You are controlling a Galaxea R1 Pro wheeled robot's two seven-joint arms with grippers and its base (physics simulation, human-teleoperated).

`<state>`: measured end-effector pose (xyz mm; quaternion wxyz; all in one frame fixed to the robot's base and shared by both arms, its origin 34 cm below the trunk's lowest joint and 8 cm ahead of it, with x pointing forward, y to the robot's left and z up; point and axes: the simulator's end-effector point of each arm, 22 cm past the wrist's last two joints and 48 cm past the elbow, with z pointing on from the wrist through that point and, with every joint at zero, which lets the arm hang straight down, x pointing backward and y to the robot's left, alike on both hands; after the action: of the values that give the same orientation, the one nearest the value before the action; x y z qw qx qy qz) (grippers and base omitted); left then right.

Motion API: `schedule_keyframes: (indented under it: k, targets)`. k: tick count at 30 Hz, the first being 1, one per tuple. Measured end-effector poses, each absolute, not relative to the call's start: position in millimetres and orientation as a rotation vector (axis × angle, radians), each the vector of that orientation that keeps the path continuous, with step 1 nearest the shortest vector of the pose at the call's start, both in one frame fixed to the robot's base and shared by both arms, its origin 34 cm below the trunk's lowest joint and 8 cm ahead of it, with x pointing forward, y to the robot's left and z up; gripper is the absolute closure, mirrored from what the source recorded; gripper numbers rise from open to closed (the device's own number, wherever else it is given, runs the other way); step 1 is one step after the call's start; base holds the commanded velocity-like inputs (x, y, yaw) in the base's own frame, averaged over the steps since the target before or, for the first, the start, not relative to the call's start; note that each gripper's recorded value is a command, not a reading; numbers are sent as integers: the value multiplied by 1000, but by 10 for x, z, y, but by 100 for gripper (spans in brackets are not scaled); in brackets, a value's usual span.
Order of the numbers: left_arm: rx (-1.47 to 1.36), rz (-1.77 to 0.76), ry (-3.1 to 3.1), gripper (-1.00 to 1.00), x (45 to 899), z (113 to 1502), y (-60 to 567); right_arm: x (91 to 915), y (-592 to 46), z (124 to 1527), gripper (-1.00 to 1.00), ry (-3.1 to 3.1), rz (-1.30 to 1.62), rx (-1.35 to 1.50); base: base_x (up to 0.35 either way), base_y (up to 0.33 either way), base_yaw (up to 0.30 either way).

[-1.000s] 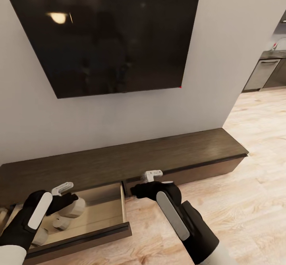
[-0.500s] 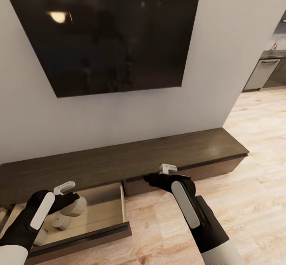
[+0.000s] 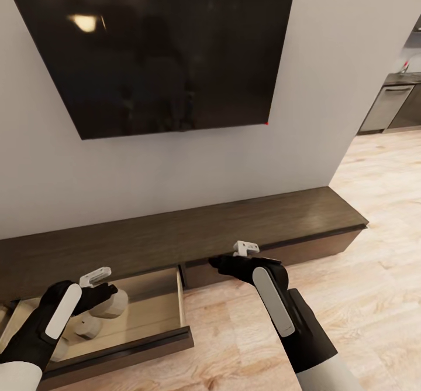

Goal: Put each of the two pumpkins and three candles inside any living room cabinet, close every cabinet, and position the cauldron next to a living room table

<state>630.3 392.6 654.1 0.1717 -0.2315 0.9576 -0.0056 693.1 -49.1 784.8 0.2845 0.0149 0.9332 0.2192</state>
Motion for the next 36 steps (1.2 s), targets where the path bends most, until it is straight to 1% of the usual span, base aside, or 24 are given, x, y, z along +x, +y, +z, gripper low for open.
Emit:
schedule_keyframes:
  k: [8, 16, 20, 24, 36]
  targets:
    - [-596, -3, 2722, 100, 6302, 6261, 3712, 6926, -475, 7725, -100, 2496, 589, 38, 0, 0, 0]
    - [-603, 11, 2710, 100, 6298, 6092, 3722, 6921, -474, 7594, -100, 2496, 589, 36, 0, 0, 0]
    - [-620, 70, 2684, 100, 6307, 6018, 3789, 6920, -471, 7529, -100, 2496, 589, 36, 0, 0, 0]
    - [-628, 81, 2672, 100, 6315, 5918, 3697, 6918, -474, 7462, -100, 2495, 588, 36, 0, 0, 0]
    - [-629, 94, 2679, 100, 6269, 5664, 3683, 6909, -478, 7258, -100, 2494, 588, 35, 0, 0, 0]
